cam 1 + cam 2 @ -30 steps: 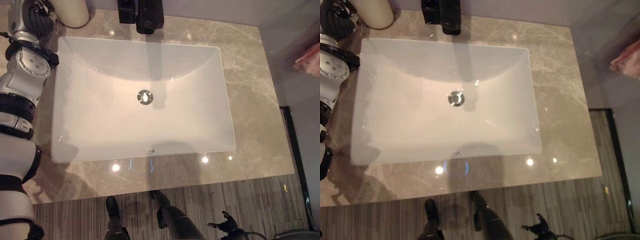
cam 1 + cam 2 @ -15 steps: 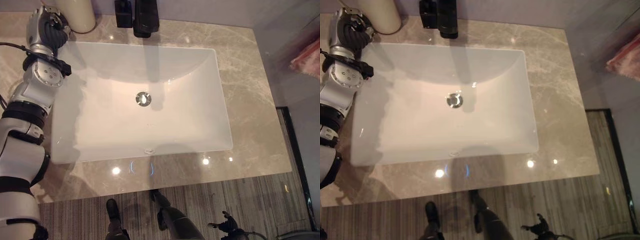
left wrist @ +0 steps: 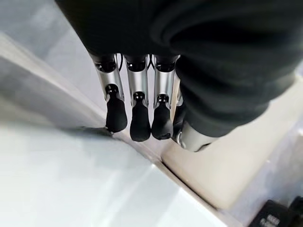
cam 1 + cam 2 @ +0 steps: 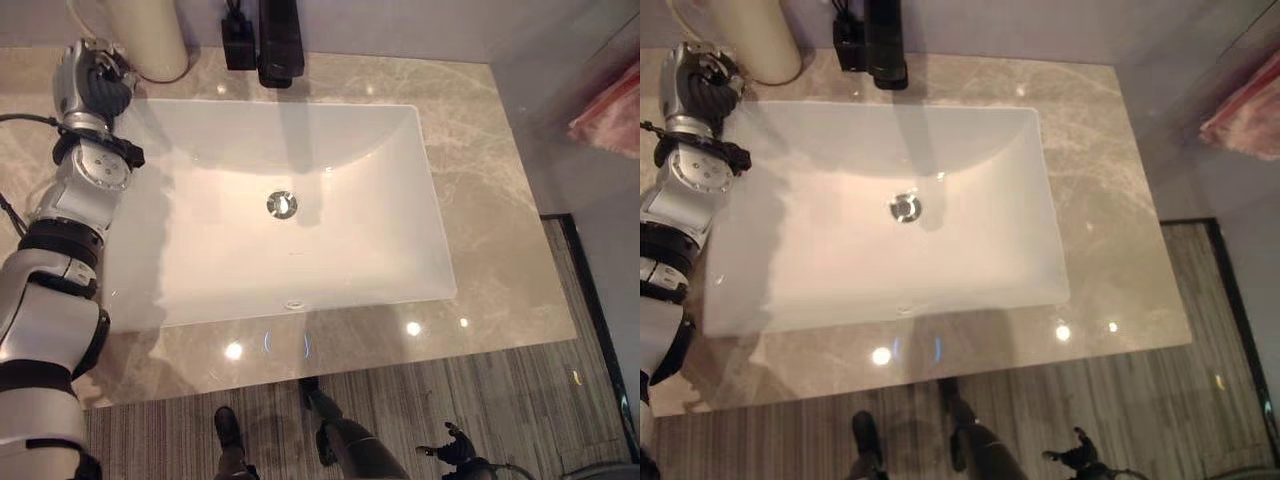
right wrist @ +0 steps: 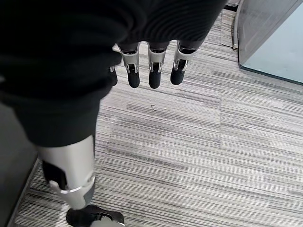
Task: Put brush and paste in cup on sink, flatten towel.
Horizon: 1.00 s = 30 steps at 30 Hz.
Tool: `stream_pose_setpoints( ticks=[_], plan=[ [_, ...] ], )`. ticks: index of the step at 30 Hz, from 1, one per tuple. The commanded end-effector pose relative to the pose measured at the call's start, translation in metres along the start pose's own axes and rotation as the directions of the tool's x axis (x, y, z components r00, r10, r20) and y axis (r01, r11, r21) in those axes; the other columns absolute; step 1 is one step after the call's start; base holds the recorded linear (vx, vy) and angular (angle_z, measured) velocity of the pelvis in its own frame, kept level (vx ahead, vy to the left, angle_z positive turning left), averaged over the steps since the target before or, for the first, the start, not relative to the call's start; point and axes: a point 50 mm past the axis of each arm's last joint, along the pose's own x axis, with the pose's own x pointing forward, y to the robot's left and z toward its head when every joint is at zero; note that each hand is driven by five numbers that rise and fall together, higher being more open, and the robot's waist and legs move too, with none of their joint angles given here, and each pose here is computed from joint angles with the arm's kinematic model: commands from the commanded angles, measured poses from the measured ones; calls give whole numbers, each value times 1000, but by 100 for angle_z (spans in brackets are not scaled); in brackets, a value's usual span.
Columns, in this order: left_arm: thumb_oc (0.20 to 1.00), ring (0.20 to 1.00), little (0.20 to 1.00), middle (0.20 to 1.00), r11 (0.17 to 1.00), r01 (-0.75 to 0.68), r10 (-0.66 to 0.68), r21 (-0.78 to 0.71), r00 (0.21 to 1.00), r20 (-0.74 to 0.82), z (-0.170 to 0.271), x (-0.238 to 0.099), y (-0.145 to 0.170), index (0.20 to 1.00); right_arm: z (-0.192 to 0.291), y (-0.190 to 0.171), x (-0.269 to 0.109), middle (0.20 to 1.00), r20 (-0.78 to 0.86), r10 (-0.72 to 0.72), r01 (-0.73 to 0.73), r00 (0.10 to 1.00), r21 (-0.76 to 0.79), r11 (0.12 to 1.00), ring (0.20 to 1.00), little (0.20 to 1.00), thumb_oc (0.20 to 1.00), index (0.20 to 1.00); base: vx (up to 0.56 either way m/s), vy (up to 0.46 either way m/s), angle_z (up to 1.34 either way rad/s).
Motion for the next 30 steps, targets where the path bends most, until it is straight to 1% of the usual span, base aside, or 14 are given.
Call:
stream_pose_setpoints(
  ticks=[1,3,7,12,13,14,15,16,18,22,26,27,28,30],
  plan=[
    [200,200,200,200,955,-168,181,-243,983,33,7,-4,24,200,-5,-7,0,1000,-34,-48,49,998,29,998,1000,1000,1000,1000,13,31,9],
    [200,200,200,200,897,-176,201,-405,979,20,-2,-29,16,200,-5,-3,0,1000,-39,-47,49,998,41,998,1000,1000,1000,1000,5,51,13],
    [200,200,200,200,830,-155,165,-536,986,-29,-38,-103,8,200,0,0,0,1000,-34,-43,45,999,61,997,1000,1000,1000,1000,-17,101,23],
    [200,200,200,200,823,-146,123,-549,989,-80,-56,-139,7,200,6,0,1,1000,-16,-43,44,999,67,997,1000,1000,1000,1000,-37,104,24],
    [200,200,200,200,819,-111,76,-563,993,-86,-61,-157,6,200,10,-2,3,1000,-9,-43,43,999,57,997,1000,1000,1000,1000,-80,150,20],
    [300,300,300,300,827,-61,32,-559,998,-62,-61,-166,6,300,12,-3,4,1000,-2,-40,40,999,47,998,1000,1000,1000,1000,-101,184,26],
    [476,476,476,476,837,-38,5,-546,998,-62,-66,-168,9,476,12,-4,4,1000,-2,-37,37,999,41,998,1000,1000,1000,1000,-71,151,25],
    [536,536,536,536,852,7,-35,-524,999,-42,-67,-174,12,536,11,-5,4,1000,-6,-33,33,999,23,999,1000,1000,1000,1000,-40,86,28],
    [448,448,448,448,846,29,-81,-533,994,-74,-76,-187,13,448,11,-4,4,1000,-11,-24,24,1000,-4,1000,1000,1000,1000,1000,-82,141,22],
    [545,545,545,545,820,24,-125,-572,982,-139,-85,-206,9,545,10,-2,4,1000,-19,-16,15,1000,-37,999,1000,1000,1000,1000,-90,126,22],
    [523,523,523,523,827,14,-156,-562,967,-204,-95,-222,6,523,11,-1,4,1000,-18,-11,11,1000,-33,999,1000,1000,1000,1000,-72,121,23],
    [382,382,382,382,834,-2,-169,-552,951,-258,-104,-230,4,382,11,0,4,1000,-19,-8,7,1000,-25,1000,1000,1000,1000,1000,-100,137,5],
    [329,329,329,329,845,-12,-170,-534,942,-291,-111,-238,6,329,11,-1,4,1000,-21,-13,13,1000,-16,1000,1000,1000,1000,1000,-122,152,5],
    [354,354,354,354,853,-3,-182,-523,935,-303,-113,-242,7,354,9,1,3,1000,-32,-10,10,999,-2,1000,1000,1000,1000,1000,-86,111,11]
  ],
)
